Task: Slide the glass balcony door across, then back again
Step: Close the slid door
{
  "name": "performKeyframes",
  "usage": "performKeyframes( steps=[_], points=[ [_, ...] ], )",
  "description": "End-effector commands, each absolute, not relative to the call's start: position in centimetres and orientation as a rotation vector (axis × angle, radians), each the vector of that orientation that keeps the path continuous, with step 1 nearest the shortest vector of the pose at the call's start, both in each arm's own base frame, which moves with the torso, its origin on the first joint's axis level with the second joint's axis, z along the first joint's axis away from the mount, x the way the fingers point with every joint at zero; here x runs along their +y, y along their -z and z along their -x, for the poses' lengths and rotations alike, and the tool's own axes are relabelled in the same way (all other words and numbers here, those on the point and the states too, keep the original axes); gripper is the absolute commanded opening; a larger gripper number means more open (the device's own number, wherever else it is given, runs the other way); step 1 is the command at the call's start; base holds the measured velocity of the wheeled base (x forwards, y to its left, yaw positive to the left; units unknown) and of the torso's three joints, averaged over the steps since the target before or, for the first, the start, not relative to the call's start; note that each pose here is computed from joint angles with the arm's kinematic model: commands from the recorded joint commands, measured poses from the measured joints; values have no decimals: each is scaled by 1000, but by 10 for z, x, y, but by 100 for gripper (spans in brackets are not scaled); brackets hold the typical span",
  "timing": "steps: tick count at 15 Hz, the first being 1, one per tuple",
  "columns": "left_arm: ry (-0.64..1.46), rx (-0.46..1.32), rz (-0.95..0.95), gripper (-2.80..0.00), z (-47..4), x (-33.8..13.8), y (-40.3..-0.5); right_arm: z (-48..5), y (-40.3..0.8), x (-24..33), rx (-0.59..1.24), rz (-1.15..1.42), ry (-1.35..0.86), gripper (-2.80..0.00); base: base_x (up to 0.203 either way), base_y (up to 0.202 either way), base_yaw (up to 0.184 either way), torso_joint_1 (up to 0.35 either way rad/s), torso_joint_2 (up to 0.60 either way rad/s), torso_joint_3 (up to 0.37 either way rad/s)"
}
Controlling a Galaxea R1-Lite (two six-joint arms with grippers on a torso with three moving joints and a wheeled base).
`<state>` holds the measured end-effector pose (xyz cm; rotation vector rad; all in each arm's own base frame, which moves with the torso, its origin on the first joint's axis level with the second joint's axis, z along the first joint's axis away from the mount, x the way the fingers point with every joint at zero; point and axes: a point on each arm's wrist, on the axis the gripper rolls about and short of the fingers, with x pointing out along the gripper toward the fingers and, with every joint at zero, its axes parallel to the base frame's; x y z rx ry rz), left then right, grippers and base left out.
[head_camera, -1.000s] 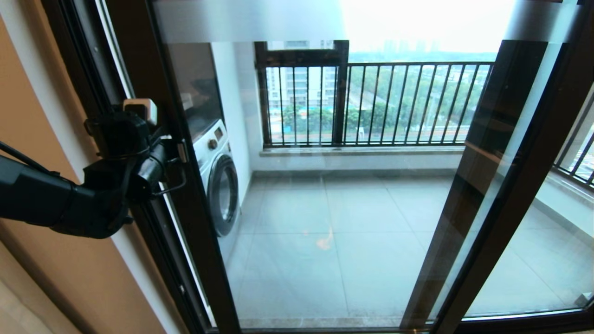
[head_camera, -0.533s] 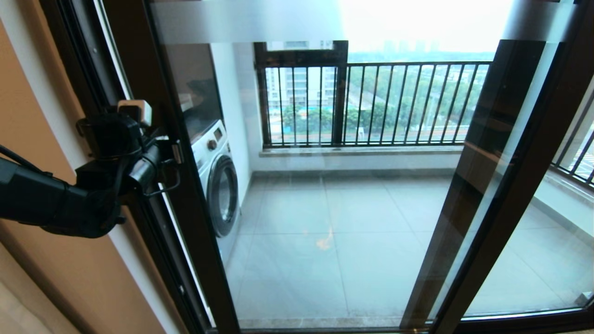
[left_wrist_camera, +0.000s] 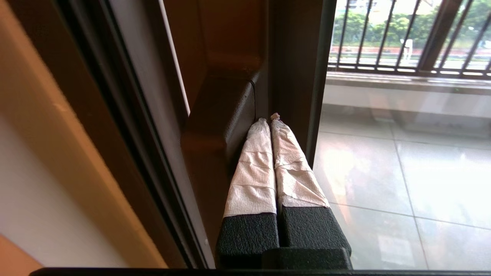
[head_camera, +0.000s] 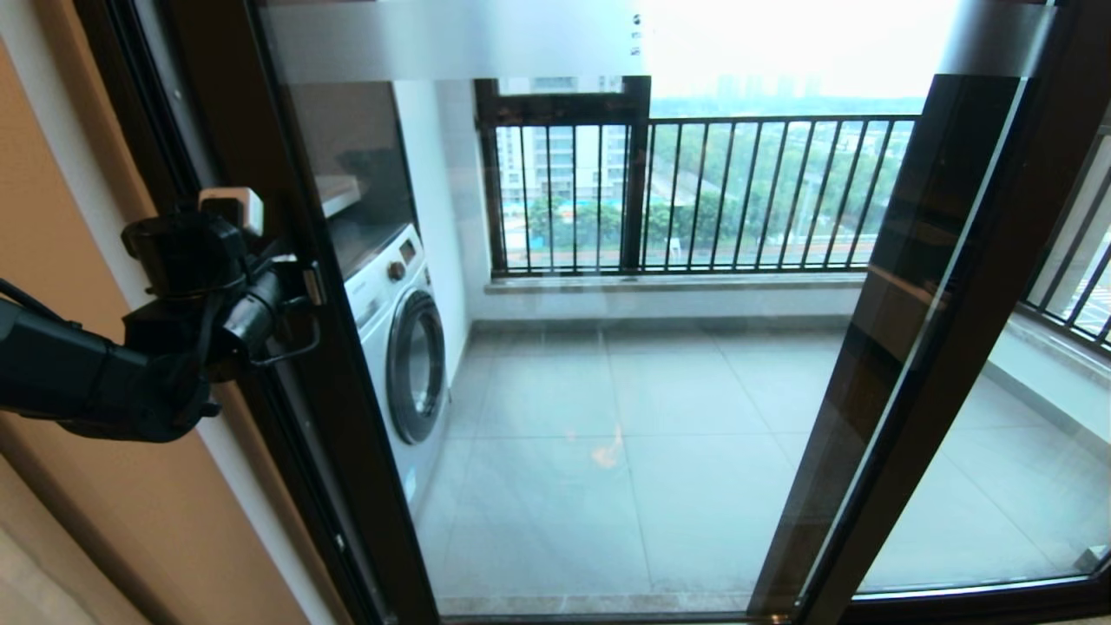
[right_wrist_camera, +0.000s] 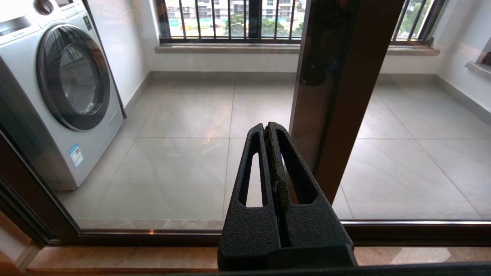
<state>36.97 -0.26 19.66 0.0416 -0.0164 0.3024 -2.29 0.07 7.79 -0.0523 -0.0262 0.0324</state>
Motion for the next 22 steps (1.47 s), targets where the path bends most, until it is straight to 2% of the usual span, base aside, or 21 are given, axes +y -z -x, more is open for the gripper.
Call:
performKeyframes(
  steps=[1,22],
  points=[
    [-306,-16,-42,-280,-370,1,-195,22,-75,1,-16,52,-33,-280,0,0,0,0,0,0],
    [-399,-8,-47,-280,-381,72,-187,22,-75,1,-16,52,-33,-280,0,0,0,0,0,0]
  ],
)
